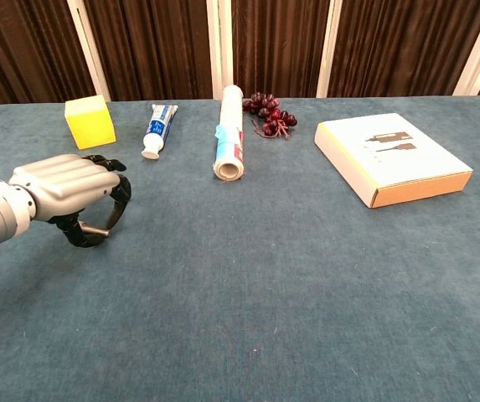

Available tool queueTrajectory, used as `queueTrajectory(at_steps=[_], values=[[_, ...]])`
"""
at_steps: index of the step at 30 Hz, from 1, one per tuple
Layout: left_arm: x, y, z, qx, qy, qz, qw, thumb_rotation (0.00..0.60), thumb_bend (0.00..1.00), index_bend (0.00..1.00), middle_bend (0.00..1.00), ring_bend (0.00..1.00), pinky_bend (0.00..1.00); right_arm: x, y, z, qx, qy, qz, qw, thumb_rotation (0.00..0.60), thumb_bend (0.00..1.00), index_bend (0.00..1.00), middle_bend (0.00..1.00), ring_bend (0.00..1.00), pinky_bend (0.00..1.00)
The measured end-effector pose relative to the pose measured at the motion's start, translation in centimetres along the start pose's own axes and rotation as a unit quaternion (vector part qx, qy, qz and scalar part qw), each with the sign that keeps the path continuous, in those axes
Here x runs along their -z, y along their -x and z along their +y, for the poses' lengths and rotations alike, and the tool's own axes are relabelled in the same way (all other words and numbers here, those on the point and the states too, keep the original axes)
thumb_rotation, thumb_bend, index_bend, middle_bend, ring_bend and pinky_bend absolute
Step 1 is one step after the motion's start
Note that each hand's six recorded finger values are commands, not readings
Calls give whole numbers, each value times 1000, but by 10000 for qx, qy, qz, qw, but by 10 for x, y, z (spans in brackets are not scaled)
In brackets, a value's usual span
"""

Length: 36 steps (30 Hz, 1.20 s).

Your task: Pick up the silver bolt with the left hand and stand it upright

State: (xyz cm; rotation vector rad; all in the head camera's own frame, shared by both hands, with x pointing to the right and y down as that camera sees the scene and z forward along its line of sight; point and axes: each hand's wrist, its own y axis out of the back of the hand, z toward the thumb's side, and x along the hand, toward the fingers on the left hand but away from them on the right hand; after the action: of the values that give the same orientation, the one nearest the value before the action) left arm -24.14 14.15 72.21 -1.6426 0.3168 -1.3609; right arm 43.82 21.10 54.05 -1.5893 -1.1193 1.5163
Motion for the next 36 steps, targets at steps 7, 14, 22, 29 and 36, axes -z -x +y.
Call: queueTrajectory(at_steps=[7, 14, 22, 29, 36], values=[[0, 0, 0, -11, -70, 33, 10000, 600, 477, 564, 211, 34, 20, 0, 1, 0, -5, 13, -1, 10000, 600, 154, 151, 141, 76, 9], [0, 1, 0, -13, -130, 50, 9999, 600, 510, 575, 215, 34, 20, 1, 1, -1, -6, 14, -3, 10000, 600, 155, 151, 141, 76, 10], [0, 1, -1, -12, -95, 54, 9999, 600, 511, 577, 216, 34, 20, 1, 1, -1, -22, 12, 2, 10000, 600, 155, 151, 141, 76, 10], [3, 3, 15, -188, 325, 31, 9993, 600, 510, 578, 220, 34, 20, 0, 1, -1, -30, 7, 1, 10000, 600, 155, 151, 141, 77, 10], [25, 13, 42, -385, 870, 131, 9954, 600, 524, 592, 235, 34, 20, -3, 1, -5, -79, -4, 44, 10000, 600, 155, 151, 141, 77, 11]])
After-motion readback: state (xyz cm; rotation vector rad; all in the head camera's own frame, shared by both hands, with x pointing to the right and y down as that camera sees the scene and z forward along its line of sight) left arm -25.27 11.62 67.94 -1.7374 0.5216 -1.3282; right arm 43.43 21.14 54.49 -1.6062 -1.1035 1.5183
